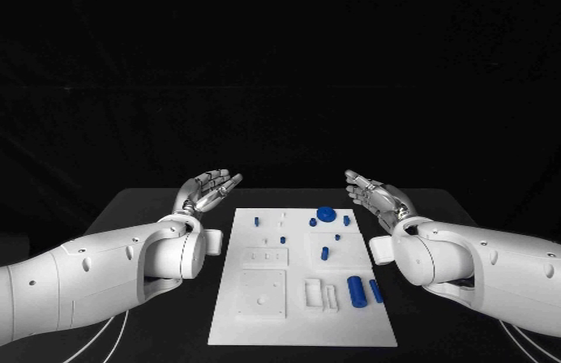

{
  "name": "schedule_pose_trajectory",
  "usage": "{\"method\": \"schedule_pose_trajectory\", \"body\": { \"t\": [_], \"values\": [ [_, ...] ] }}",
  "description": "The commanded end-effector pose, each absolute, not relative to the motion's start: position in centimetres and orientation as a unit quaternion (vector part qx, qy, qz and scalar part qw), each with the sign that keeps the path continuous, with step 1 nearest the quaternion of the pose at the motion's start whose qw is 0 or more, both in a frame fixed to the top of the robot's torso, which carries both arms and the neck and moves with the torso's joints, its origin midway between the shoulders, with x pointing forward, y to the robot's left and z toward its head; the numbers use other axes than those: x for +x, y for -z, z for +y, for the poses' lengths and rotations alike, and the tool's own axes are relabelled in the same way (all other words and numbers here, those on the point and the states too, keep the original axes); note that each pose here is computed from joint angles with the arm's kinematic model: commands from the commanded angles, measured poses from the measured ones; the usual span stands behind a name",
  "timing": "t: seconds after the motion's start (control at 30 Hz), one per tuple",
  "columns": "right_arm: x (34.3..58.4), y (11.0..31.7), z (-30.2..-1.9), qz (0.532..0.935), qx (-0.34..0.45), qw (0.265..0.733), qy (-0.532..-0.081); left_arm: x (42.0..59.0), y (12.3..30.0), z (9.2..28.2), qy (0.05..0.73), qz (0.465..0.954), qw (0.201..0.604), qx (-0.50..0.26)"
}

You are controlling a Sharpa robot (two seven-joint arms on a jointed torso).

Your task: Assemble the parts on the task board

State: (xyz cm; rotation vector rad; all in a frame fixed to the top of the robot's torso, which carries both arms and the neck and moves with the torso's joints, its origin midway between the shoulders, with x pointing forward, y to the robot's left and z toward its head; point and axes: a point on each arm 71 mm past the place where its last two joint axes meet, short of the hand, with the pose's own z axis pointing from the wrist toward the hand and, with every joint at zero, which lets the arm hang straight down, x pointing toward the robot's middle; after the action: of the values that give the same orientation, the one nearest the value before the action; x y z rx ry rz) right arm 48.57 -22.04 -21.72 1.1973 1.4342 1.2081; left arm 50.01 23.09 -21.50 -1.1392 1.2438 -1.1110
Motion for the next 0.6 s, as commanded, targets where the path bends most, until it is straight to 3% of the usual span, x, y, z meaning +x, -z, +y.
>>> {"method": "schedule_pose_trajectory", "body": {
  "t": [0.03,0.27,0.6],
  "values": [
    [48.9,22.1,-22.3,0.599,0.484,0.403,-0.494,50.2,21.5,22.9,0.483,0.519,0.513,-0.484],
    [49.4,22.0,-22.6,0.603,0.463,0.415,-0.499,50.2,21.7,22.8,0.492,0.530,0.490,-0.486],
    [51.8,21.6,-23.5,0.645,0.332,0.487,-0.486,50.4,21.5,22.8,0.516,0.551,0.462,-0.465]
  ]
}}
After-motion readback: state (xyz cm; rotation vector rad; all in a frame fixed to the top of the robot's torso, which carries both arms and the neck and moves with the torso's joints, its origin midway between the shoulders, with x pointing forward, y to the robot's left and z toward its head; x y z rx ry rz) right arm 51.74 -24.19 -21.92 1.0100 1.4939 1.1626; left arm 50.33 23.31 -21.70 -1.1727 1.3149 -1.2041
